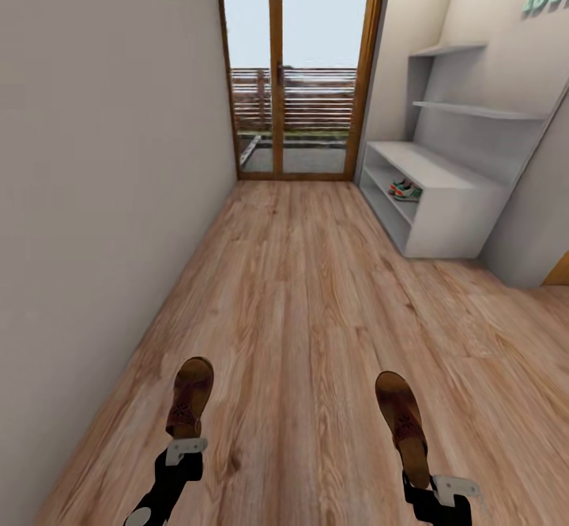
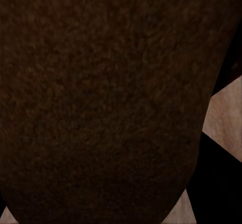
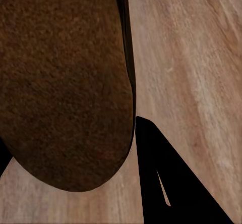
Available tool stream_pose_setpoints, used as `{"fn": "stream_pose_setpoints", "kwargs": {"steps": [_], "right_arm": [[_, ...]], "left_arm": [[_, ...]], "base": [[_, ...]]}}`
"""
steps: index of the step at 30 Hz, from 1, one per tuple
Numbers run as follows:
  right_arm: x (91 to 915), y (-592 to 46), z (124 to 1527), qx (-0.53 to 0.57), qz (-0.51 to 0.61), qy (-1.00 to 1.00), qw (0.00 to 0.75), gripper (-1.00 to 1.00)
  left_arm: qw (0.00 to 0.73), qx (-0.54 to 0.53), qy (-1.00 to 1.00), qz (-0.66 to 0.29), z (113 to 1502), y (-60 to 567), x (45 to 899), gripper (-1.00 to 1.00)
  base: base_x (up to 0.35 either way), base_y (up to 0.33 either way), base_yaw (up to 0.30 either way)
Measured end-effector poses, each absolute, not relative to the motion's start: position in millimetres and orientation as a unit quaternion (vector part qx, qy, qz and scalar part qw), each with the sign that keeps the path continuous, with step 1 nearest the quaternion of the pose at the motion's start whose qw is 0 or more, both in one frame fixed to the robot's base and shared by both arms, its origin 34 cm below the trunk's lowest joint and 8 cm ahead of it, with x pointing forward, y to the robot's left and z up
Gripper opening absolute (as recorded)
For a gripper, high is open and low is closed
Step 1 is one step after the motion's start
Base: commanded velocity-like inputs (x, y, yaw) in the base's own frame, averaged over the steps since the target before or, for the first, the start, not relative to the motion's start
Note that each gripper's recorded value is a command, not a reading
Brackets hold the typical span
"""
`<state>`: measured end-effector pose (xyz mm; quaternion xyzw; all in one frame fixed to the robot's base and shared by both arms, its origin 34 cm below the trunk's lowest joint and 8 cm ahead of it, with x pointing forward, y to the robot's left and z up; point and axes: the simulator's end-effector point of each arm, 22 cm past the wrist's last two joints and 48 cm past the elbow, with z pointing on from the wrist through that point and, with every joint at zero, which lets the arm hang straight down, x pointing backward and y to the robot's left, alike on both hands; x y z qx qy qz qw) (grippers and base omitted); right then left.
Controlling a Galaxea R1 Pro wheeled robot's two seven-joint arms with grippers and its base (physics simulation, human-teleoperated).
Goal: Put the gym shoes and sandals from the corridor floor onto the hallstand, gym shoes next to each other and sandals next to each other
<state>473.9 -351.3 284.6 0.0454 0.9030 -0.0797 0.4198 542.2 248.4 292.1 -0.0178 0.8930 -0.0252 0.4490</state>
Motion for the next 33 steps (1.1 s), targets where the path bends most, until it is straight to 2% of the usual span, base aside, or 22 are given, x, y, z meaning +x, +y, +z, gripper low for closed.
{"fn": "stream_pose_setpoints", "kwargs": {"steps": [19,33], "right_arm": [[473.9,-352.4,284.7,0.044,-0.081,0.903,0.420,-1.00],[473.3,-351.3,284.0,0.045,-0.080,0.903,0.419,-1.00]], "left_arm": [[0.449,-0.018,0.893,-0.025,292.2,248.4,542.4,-1.00],[0.450,-0.019,0.893,-0.024,292.5,250.1,542.7,-1.00]], "base": [[0.339,-0.073,0.000],[0.339,-0.004,0.000]]}}
